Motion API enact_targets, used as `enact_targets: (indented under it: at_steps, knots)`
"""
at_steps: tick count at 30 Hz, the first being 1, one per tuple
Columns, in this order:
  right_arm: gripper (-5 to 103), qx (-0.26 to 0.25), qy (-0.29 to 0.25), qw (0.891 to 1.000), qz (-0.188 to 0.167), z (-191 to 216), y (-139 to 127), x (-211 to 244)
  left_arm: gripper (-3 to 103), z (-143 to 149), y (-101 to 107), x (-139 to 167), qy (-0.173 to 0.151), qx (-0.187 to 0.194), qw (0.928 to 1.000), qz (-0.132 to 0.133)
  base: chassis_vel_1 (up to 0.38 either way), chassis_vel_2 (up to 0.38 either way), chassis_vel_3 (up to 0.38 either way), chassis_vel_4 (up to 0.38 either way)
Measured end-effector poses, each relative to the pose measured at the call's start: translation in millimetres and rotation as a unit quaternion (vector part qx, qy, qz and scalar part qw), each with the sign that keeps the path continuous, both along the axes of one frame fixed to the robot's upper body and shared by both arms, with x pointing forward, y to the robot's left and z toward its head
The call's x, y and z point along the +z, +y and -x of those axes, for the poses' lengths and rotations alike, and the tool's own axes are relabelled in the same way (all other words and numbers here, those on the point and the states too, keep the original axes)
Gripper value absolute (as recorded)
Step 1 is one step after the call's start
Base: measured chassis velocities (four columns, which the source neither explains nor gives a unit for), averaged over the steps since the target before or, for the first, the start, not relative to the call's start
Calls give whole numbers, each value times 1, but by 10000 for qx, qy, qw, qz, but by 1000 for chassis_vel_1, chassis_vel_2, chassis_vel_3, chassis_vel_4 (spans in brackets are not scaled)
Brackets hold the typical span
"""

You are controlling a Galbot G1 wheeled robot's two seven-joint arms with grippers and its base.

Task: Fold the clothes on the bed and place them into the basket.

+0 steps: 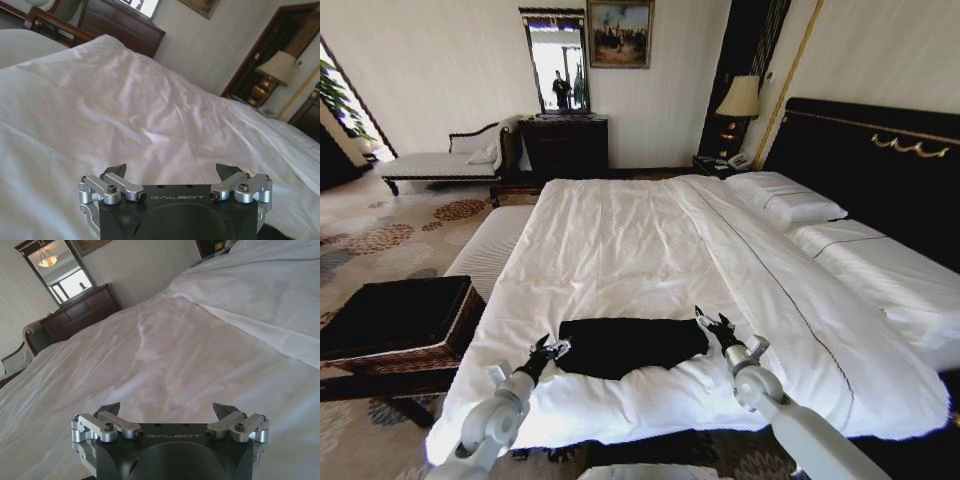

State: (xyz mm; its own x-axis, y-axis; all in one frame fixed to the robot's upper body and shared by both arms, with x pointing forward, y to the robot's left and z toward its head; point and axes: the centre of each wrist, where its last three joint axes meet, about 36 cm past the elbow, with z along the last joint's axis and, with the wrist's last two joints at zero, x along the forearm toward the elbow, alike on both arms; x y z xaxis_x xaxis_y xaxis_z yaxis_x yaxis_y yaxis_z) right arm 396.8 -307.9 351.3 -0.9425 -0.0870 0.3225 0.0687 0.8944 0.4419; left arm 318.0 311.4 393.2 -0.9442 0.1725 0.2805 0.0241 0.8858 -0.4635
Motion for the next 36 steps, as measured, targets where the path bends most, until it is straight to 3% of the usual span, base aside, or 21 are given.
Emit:
enact_targets:
  at_steps: [2,5,8,9,10,14,16,19,22,27,29,36]
  knots:
    - [100,68,339,9991,-225,-5,-1,4,100,-4,12,15,-149,248,9994,196,0,0,0,0]
    - [101,163,507,9980,-334,-6,0,8,100,-5,21,28,-276,359,9986,263,0,0,0,0]
    - [88,283,648,9969,-348,-5,-1,11,100,-7,36,42,-409,502,9976,251,0,0,0,0]
    - [88,328,679,9965,-358,-5,-1,12,100,-8,39,44,-423,528,9974,237,0,0,0,0]
    - [88,328,679,9965,-358,-5,-1,12,100,-8,39,44,-423,528,9974,237,0,0,0,0]
    - [68,476,793,9951,-351,-4,-1,13,100,-8,46,46,-428,584,9972,186,0,0,0,0]
    - [68,510,826,9947,-328,-3,-1,12,100,-8,46,46,-421,592,9972,182,0,0,0,0]
    - [53,604,923,9935,-283,2,0,11,100,-8,50,47,-424,642,9969,187,0,0,0,0]
    - [44,637,964,9930,-257,5,1,9,100,-10,55,49,-448,705,9963,217,0,0,0,0]
    - [42,691,1004,9923,-206,10,3,6,100,-13,67,52,-480,842,9949,277,0,0,0,0]
    - [32,716,986,9924,-188,11,3,5,100,-13,71,53,-483,894,9944,281,0,0,0,0]
    - [10,651,687,9954,-158,1,0,5,100,-10,73,52,-461,930,9942,278,0,0,0,0]
